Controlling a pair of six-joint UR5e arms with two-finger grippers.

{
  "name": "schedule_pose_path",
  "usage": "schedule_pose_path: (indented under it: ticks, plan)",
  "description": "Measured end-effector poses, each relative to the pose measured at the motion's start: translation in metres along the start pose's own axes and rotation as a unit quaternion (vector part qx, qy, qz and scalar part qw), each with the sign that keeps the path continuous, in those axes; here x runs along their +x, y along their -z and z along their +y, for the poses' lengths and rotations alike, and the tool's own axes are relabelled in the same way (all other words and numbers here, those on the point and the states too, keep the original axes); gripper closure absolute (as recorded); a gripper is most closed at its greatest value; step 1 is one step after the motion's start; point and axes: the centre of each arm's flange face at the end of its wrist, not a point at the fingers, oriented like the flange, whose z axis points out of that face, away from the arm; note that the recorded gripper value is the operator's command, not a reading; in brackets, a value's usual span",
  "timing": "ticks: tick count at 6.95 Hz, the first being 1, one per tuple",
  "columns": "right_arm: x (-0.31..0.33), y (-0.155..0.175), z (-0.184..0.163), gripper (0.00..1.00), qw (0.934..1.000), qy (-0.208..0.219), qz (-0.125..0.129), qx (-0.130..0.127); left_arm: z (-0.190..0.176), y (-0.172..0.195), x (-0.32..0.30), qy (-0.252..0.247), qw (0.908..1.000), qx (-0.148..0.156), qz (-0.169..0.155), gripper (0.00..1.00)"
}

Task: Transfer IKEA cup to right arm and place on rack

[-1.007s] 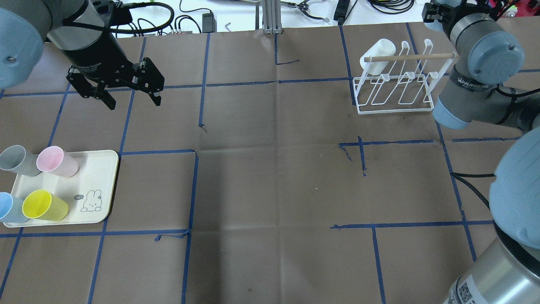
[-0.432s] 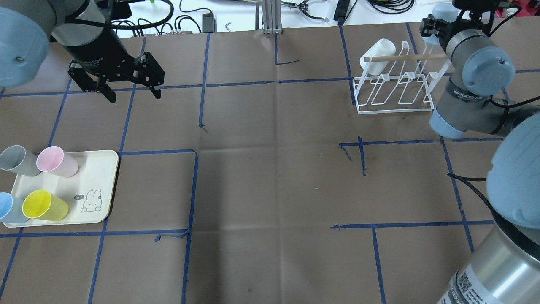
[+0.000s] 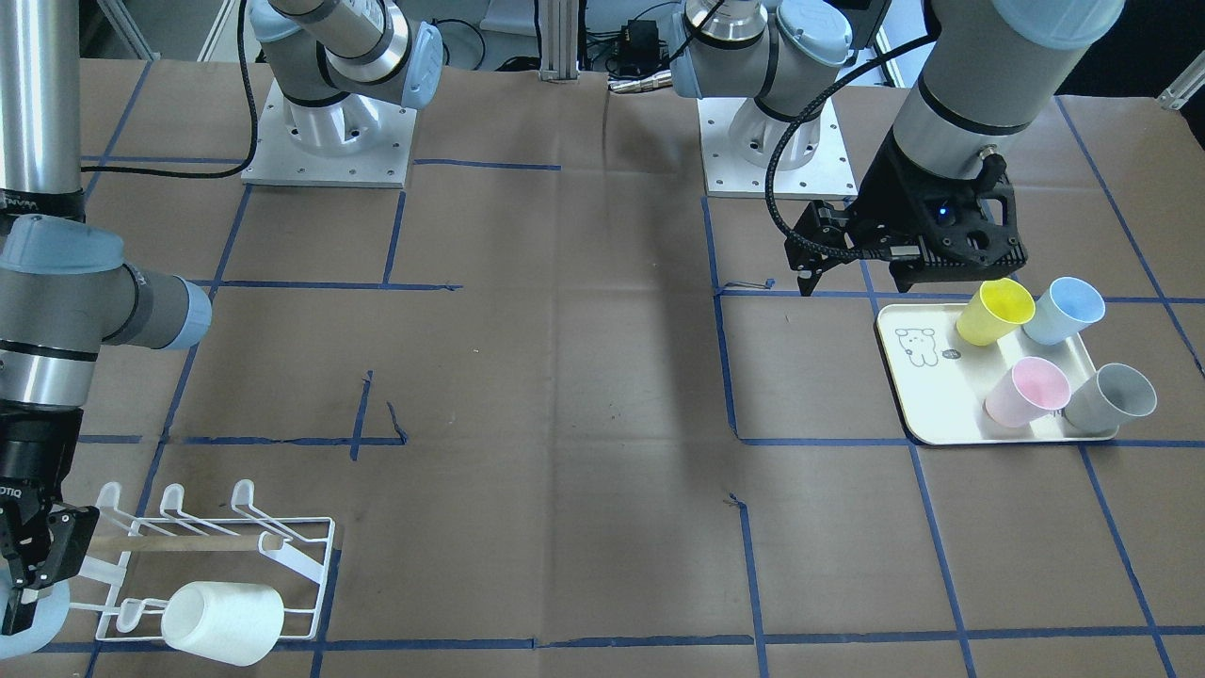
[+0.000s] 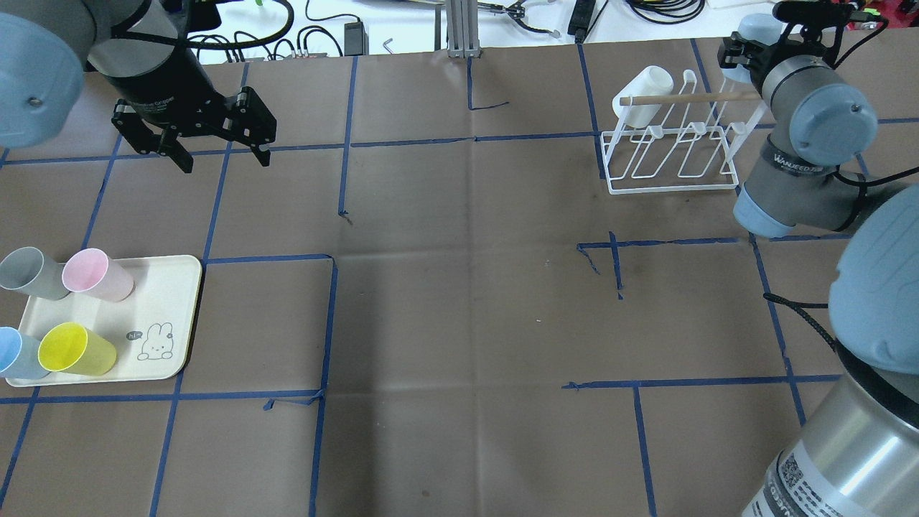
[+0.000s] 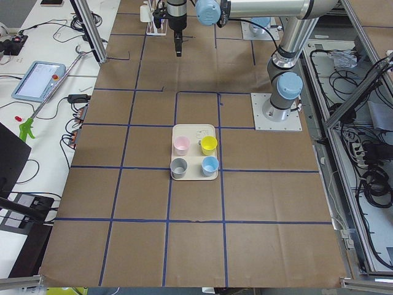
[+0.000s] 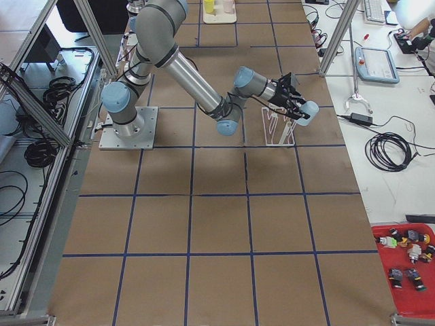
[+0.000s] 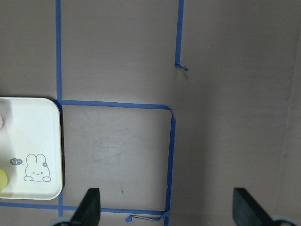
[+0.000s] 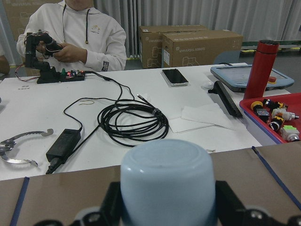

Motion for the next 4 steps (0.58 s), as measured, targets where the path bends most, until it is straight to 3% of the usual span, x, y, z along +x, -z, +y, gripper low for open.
schedule_pose_path:
  ticks: [4]
  plan:
    - [-0.005,0.001,0.001,0.88,1.0000,-0.002,0.000,-0.001,0.002,-0.001,0.016,0.000,1.0000,0.003,0.000,0.00]
